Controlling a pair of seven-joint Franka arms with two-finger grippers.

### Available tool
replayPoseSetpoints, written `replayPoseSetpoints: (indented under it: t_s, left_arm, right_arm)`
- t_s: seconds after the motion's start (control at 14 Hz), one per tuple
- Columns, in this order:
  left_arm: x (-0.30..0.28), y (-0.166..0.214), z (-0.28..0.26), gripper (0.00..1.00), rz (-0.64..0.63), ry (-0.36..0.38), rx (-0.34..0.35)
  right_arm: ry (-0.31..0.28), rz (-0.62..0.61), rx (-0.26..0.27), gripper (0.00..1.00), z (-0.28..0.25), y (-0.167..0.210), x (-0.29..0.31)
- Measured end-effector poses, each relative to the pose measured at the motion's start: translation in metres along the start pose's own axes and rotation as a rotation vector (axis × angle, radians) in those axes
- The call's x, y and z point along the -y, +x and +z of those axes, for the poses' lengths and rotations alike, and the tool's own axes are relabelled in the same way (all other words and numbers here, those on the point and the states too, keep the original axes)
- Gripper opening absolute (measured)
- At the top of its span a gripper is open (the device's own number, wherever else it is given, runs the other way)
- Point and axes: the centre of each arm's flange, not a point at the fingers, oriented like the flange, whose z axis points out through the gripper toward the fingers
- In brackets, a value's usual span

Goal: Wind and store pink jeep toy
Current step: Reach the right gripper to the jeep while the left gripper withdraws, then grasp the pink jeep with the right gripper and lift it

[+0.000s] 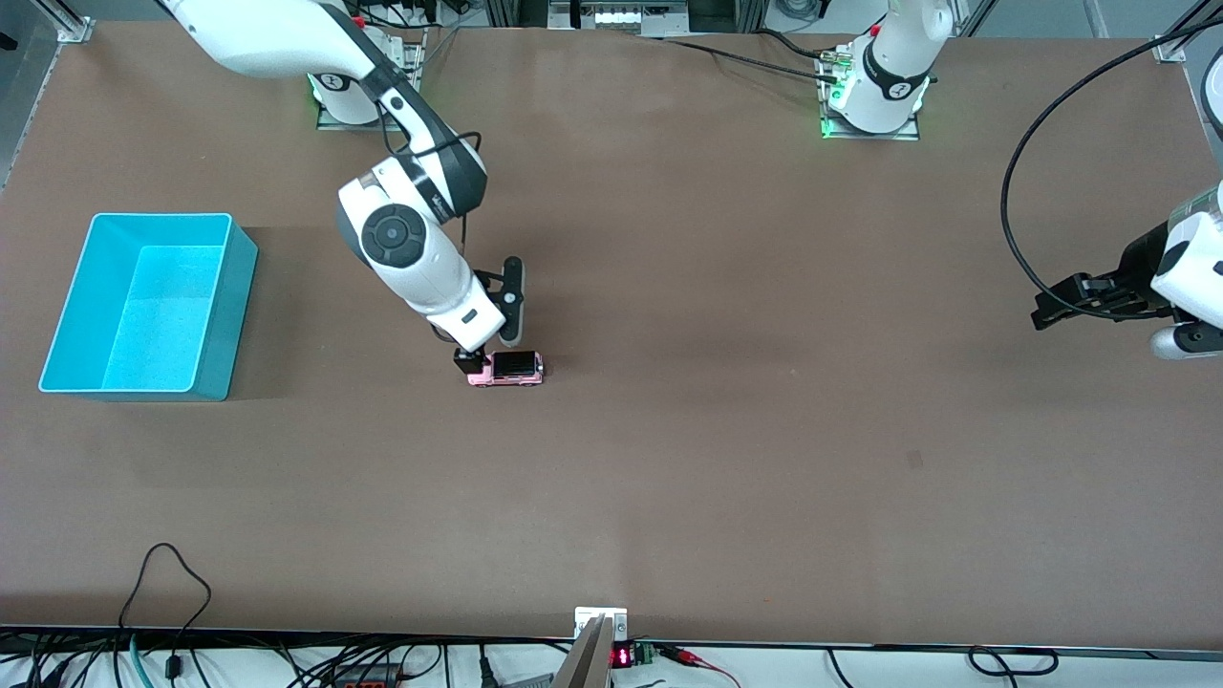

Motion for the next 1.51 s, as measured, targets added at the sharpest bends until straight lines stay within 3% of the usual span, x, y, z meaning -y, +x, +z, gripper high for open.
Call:
replayPoseSetpoints:
  t_s: [0.79,0.86,1.15,1.51]
  left_arm:
    - [0.003,-0.019,0.002,1.00,0.004,0.006,0.017]
    - [0.003,-0.019,-0.002,1.00,0.004,0.006,0.010]
    - [0.003,-0.022,-0.014,1.00,0.011,0.005,-0.006]
    - [0.007,-0.028,-0.017,1.00,0.042,0.008,0.023]
  right_arm:
    - [-0.024,-0.040,0.030,1.00,0.071,0.011,-0.016]
    - [-0.025,-0.043,0.031,0.96,0.074,0.013,-0.015]
    - [-0.037,-0.046,0.032,0.51,0.074,0.014,-0.016]
    - [-0.065,-0.030,0.027,0.51,0.066,0.009,-0.024]
